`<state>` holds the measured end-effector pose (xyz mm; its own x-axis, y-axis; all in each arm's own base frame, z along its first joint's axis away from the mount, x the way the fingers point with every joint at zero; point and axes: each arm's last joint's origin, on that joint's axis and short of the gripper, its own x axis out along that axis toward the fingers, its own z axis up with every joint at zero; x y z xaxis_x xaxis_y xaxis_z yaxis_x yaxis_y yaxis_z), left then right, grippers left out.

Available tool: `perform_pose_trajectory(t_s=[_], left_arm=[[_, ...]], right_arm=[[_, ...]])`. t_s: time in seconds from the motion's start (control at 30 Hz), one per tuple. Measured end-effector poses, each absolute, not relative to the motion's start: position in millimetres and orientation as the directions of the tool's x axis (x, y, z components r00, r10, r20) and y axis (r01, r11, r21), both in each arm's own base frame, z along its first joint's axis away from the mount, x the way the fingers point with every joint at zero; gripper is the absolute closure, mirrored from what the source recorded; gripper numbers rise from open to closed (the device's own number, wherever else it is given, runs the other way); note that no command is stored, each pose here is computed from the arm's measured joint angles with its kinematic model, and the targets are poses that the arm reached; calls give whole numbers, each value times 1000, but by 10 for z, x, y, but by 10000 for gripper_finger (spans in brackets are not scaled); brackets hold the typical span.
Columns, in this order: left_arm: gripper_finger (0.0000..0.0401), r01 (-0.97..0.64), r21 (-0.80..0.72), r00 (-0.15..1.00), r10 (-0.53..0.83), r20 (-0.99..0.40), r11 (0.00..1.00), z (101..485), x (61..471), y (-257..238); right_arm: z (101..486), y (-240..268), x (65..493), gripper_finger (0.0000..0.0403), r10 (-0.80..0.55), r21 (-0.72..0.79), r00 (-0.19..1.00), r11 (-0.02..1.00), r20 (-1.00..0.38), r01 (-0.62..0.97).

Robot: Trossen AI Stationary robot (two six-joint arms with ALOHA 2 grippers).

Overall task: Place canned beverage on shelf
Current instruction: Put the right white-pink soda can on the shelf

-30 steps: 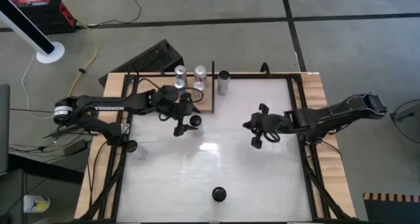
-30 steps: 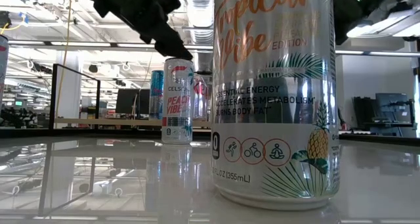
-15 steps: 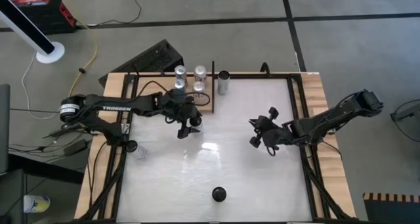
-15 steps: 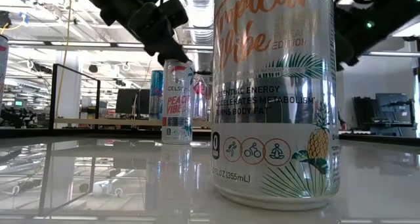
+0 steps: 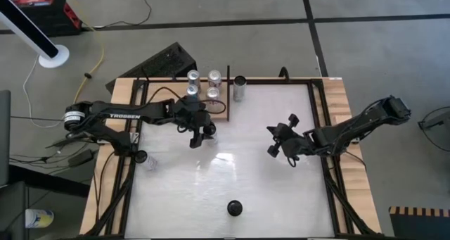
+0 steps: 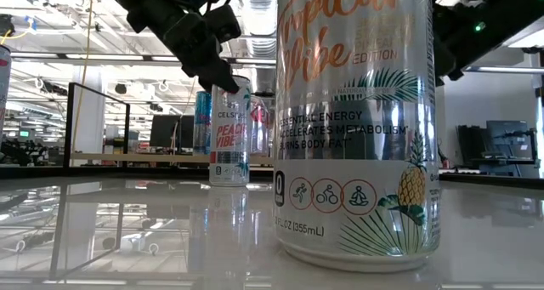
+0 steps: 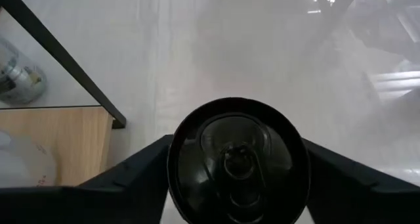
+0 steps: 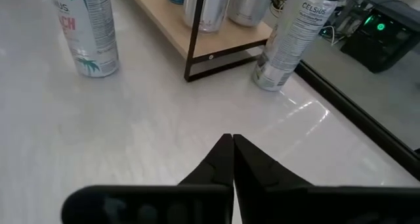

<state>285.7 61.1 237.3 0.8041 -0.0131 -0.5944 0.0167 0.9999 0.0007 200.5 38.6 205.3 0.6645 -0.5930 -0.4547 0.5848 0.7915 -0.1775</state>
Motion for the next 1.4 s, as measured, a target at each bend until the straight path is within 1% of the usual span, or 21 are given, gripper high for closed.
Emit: perform_pose_trajectory(t_s=[0.03,0.07,0.23,0.33,0.53,0.7,0.9,1.0,1.17,1.4], left_arm=[[159,17,1,804,-13,-595,1000,2373,2857,611],[168,17,1,804,-12,-595,1000,2373,2856,611],[167,22,2,804,-16,-594,1000,2425,2804,598],[167,30,13,798,-16,-602,999,2590,2679,569],[167,12,121,816,60,-575,993,3018,2256,502],[167,-29,178,810,127,-572,984,3194,1830,523],[167,-129,250,803,249,-541,960,3219,1536,725],[167,-156,250,783,274,-559,956,3166,1460,899],[167,-213,201,725,292,-623,956,3031,1347,1235],[167,-231,122,769,258,-584,965,2985,1168,1516]], right_arm=[[2054,386,2005,375,-593,-177,665,791,-454,585],[2054,387,2005,373,-593,-177,665,792,-454,585],[2055,387,2006,371,-592,-175,666,792,-453,585],[2054,387,2008,375,-592,-175,666,792,-454,585],[2052,389,2009,375,-589,-162,667,792,-457,588],[2055,392,2013,370,-582,-149,672,795,-458,588],[2066,396,2024,378,-576,-132,682,799,-451,587],[2065,399,2026,377,-567,-127,686,804,-456,581],[2068,400,2028,369,-566,-124,688,805,-454,581],[2066,399,2027,377,-566,-126,687,805,-456,580]])
